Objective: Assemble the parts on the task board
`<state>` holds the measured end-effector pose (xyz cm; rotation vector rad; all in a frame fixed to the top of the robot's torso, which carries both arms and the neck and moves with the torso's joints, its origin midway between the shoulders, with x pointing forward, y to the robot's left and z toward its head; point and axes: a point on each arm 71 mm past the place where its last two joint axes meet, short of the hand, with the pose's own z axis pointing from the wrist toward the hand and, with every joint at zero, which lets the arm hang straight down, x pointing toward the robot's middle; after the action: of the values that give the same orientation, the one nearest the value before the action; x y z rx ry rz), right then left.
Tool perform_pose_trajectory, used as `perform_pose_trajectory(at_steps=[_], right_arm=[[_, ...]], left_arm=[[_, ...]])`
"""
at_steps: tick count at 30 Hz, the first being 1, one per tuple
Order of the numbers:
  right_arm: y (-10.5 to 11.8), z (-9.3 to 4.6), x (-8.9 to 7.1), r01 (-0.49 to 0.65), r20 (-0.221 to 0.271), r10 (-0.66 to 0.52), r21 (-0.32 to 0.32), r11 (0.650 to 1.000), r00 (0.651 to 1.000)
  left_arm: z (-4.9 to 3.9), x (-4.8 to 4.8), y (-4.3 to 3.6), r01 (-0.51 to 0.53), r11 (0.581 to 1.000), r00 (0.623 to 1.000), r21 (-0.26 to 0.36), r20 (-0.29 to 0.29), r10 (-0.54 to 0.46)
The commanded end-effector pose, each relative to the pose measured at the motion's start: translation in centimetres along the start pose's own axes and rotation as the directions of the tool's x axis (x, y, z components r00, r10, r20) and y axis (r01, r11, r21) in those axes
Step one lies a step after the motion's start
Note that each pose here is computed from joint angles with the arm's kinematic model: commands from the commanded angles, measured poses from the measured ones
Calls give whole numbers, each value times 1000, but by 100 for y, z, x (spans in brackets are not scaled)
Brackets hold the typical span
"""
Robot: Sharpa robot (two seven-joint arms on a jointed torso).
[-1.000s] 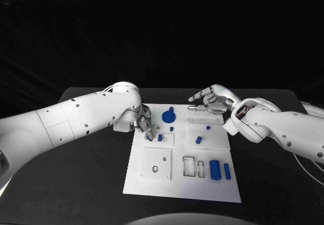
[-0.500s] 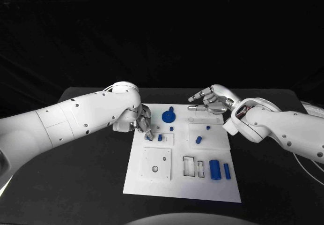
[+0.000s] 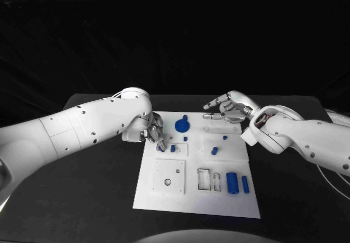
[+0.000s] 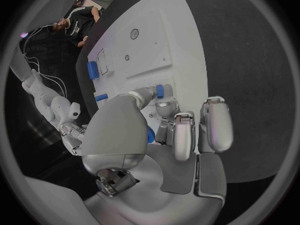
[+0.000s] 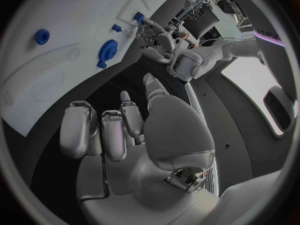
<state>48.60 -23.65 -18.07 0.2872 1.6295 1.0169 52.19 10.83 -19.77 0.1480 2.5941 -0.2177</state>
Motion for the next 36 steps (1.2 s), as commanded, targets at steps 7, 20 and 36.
perform_pose_trajectory(at_steps=[7,20,36], right_arm=[[14,0,19,-2,-16,2,-11,1000,1000],[20,-3,22,-2,-17,2,-12,1000,1000],[23,-6,24,-3,-20,3,-13,1000,1000]], left_arm=[[73,109,50,2,995,998,-98,-67,-8],[82,121,44,13,993,996,-114,-81,-23],[93,107,41,39,992,996,-122,-69,-47]])
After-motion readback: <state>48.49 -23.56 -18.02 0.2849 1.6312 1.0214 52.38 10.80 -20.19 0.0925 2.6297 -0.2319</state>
